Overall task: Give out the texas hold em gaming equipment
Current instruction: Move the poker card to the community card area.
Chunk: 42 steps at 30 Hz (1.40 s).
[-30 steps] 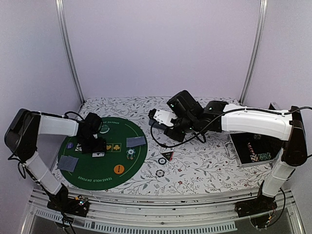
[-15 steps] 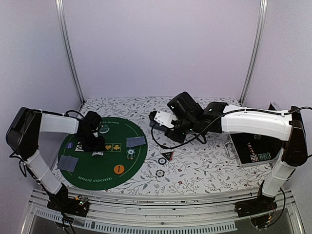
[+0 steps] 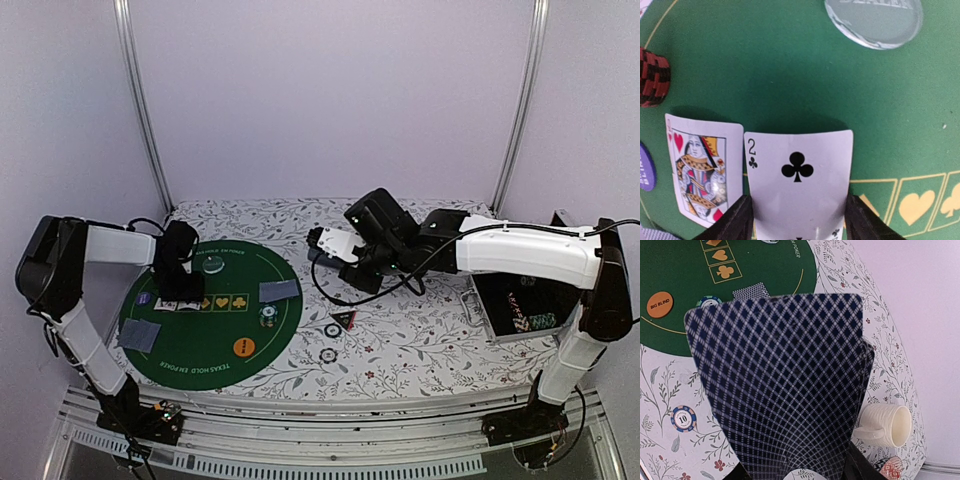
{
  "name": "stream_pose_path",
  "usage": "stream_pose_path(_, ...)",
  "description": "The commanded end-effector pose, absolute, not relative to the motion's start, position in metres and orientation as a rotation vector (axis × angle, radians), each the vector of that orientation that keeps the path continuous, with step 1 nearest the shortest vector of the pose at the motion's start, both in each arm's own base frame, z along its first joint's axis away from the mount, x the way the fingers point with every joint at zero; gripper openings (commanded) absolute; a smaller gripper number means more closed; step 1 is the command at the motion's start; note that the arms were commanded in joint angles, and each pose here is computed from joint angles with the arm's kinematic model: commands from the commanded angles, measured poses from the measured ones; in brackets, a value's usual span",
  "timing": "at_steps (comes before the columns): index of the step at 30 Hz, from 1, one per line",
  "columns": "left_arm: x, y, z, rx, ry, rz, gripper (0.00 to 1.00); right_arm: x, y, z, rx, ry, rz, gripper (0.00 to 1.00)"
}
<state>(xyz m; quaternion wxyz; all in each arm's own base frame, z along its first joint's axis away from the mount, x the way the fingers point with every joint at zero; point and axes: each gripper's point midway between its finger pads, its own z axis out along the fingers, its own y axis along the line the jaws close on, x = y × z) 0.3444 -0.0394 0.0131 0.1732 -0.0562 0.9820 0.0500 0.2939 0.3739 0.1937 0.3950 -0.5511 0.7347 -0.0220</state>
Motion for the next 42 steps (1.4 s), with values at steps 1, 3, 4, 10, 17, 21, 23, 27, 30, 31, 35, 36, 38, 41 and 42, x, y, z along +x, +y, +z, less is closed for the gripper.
stream_pose_path(1,0.341,-0.006,0.009,-0.146,2.811,0.322,0.64,0.295,0.366,0.213,-1.34,1.85,-0.049,0.45)
stream_pose_path(3,0.342,-0.007,0.011,-0.136,2.814,0.313,0.64,0.295,0.366,0.212,-1.341,1.851,-0.049,0.45)
stream_pose_path(4,0.341,-0.009,0.01,-0.128,2.82,0.294,0.64,0.295,0.365,0.213,-1.339,1.85,-0.05,0.45)
stream_pose_path(10,0.332,-0.017,0.006,-0.099,2.849,0.221,0.64,0.294,0.364,0.213,-1.337,1.852,-0.052,0.45)
stream_pose_path(17,0.327,-0.023,0.006,-0.099,2.86,0.165,0.66,0.295,0.365,0.214,-1.336,1.849,-0.051,0.45)
stream_pose_path(21,0.325,-0.026,0.006,-0.102,2.871,0.138,0.66,0.295,0.365,0.215,-1.335,1.847,-0.053,0.45)
stream_pose_path(23,0.324,-0.028,0.007,-0.104,2.869,0.119,0.66,0.295,0.365,0.215,-1.336,1.847,-0.053,0.45)
stream_pose_path(27,0.324,-0.035,0.011,-0.097,2.86,0.061,0.66,0.296,0.366,0.214,-1.338,1.849,-0.053,0.45)
stream_pose_path(30,0.323,-0.034,0.012,-0.094,2.856,0.064,0.67,0.296,0.367,0.214,-1.339,1.848,-0.049,0.45)
stream_pose_path(31,0.323,-0.034,0.013,-0.095,2.855,0.068,0.67,0.296,0.368,0.214,-1.34,1.847,-0.049,0.45)
stream_pose_path(35,0.325,-0.031,0.011,-0.093,2.86,0.096,0.69,0.296,0.367,0.216,-1.339,1.845,-0.052,0.45)
stream_pose_path(36,0.325,-0.029,0.01,-0.093,2.862,0.11,0.7,0.296,0.367,0.216,-1.338,1.844,-0.052,0.45)
stream_pose_path(38,0.327,-0.026,0.012,-0.096,2.855,0.137,0.72,0.296,0.366,0.215,-1.341,1.846,-0.054,0.45)
stream_pose_path(41,0.331,-0.025,0.017,-0.084,2.834,0.15,0.74,0.295,0.366,0.214,-1.34,1.849,-0.053,0.45)
stream_pose_path(42,0.333,-0.025,0.019,-0.084,2.827,0.15,0.74,0.295,0.366,0.214,-1.341,1.85,-0.053,0.45)
